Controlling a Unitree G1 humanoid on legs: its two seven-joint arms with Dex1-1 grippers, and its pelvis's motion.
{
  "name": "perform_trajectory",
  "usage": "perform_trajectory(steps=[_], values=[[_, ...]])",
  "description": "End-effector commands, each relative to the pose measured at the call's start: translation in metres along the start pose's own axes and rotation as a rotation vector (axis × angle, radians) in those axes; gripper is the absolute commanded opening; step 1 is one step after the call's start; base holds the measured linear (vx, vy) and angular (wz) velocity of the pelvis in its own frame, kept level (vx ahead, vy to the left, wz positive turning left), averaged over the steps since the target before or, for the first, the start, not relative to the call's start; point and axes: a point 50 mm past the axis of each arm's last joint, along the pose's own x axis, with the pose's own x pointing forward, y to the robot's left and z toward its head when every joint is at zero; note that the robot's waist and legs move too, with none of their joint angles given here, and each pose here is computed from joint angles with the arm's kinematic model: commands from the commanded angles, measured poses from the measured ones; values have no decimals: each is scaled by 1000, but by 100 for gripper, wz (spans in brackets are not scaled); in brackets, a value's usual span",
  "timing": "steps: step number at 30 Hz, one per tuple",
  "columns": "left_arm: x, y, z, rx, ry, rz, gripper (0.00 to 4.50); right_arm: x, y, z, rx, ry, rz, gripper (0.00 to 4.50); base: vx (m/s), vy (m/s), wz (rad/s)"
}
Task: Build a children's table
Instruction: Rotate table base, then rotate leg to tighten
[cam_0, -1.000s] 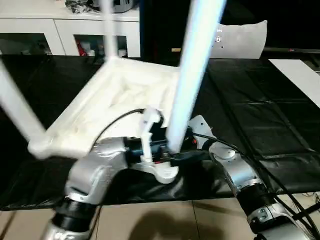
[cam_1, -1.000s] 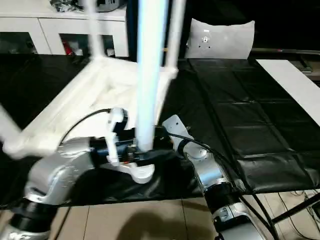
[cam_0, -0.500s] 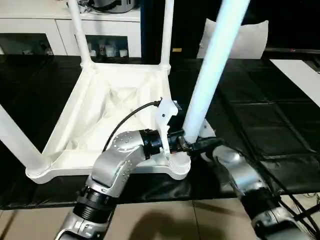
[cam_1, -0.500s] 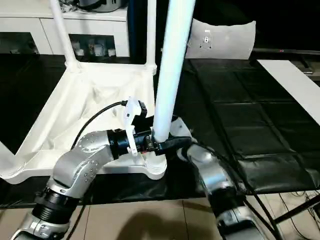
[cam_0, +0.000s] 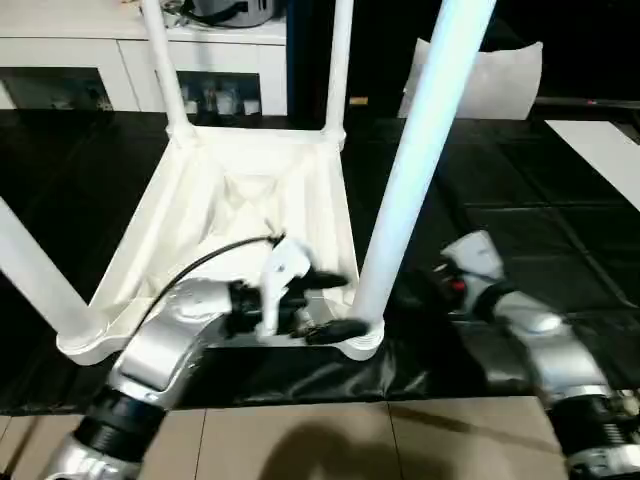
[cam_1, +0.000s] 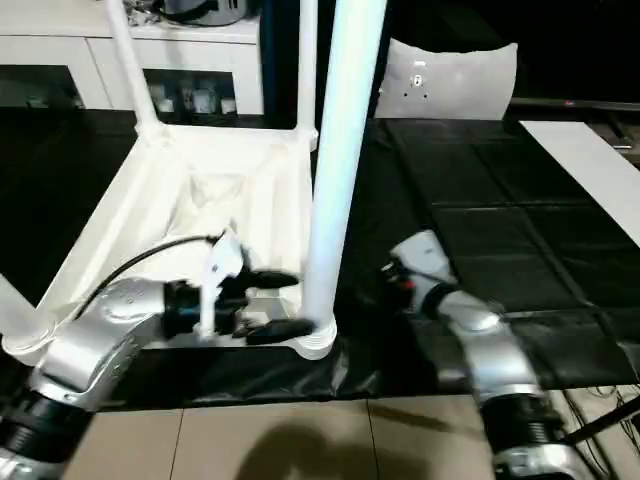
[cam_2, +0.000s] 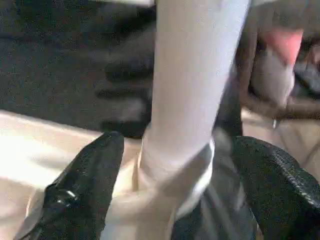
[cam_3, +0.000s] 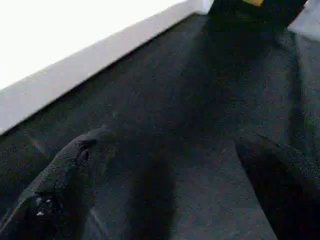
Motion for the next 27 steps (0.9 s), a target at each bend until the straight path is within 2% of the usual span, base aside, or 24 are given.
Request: perform_trajectory(steps=[1, 2, 5, 8, 9, 17, 19, 20, 23, 27], values=[[-3, 3, -7, 81, 89, -20, 355, -12, -3, 5, -15, -22, 66, 450, 0, 0, 0], [-6, 5, -13, 134, 162, -41, 348, -27, 3, 2, -11, -2, 200, 450, 0, 0, 0], [-6, 6, -14, 147, 179, -49, 313, -32, 6, 0, -6, 6, 249, 450, 0, 0, 0], [-6, 8, -17, 173, 221, -72, 299, -41, 14, -2, -34, 19, 352, 450, 0, 0, 0], [-7, 8, -17, 176, 228, -74, 277, -42, 15, -2, -34, 19, 361, 450, 0, 0, 0], [-6, 18, -19, 208, 250, -116, 224, -53, 26, 3, -22, -2, 479, 450, 0, 0, 0], [-6, 19, -19, 206, 256, -123, 217, -54, 27, 4, -24, -3, 491, 450, 0, 0, 0], [-7, 19, -20, 203, 262, -128, 193, -54, 28, 4, -23, -7, 500, 450, 0, 0, 0], [-8, 21, -22, 193, 283, -143, 182, -54, 30, 5, -23, -13, 512, 450, 0, 0, 0], [-9, 21, -23, 196, 286, -147, 144, -52, 30, 5, -24, -12, 508, 450, 0, 0, 0]])
